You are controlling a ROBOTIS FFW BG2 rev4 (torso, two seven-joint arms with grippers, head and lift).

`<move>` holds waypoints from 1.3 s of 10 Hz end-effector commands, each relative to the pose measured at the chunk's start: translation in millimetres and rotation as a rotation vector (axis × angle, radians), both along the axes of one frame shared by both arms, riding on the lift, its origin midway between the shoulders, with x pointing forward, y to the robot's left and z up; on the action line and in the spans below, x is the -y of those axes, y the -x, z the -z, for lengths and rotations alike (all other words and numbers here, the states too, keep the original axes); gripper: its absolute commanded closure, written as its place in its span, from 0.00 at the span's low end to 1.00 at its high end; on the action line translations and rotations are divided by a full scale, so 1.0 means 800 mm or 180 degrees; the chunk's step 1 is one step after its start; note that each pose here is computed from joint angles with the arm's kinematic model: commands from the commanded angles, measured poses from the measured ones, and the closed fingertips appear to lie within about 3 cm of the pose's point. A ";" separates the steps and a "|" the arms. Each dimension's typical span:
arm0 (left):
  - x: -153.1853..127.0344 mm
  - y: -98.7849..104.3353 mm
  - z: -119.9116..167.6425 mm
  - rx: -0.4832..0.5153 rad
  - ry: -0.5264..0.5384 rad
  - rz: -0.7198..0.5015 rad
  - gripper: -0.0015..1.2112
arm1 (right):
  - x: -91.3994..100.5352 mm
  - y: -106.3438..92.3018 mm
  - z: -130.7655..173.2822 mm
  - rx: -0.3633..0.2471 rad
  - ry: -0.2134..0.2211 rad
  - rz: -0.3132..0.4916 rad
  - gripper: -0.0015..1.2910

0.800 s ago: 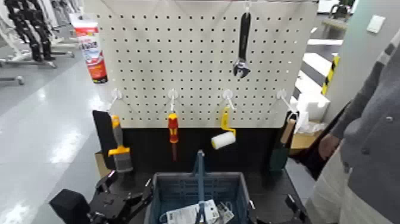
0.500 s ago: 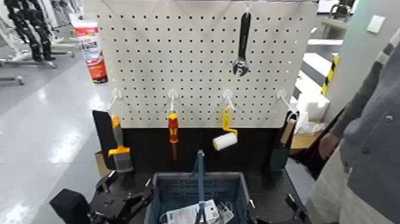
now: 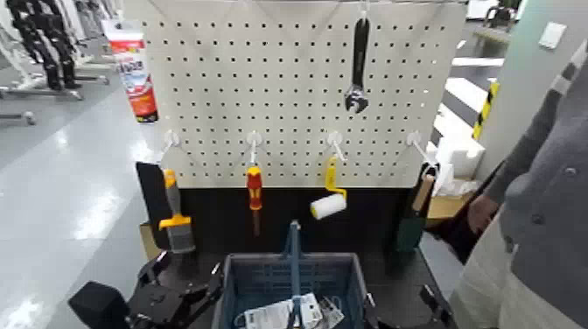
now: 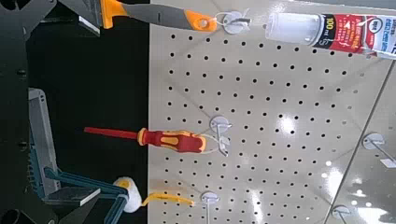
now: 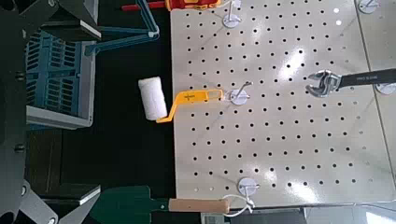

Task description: Put the black wrench into the crate.

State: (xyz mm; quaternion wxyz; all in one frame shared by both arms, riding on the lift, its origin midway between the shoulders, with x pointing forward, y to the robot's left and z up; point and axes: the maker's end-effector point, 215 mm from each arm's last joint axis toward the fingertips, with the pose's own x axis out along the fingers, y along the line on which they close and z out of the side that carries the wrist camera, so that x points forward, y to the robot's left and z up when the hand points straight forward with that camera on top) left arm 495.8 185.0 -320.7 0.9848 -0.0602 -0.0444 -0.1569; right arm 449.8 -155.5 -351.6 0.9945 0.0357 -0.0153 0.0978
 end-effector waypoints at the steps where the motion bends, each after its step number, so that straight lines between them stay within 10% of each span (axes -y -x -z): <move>1: 0.004 0.004 0.001 -0.0001 0.0008 0.0011 0.09 | 0.002 -0.001 -0.003 0.0014 -0.0001 0.0008 0.12; 13: 0.036 0.016 0.007 -0.0021 0.0047 0.0128 0.09 | 0.011 -0.102 -0.119 0.0332 0.0030 -0.0476 0.14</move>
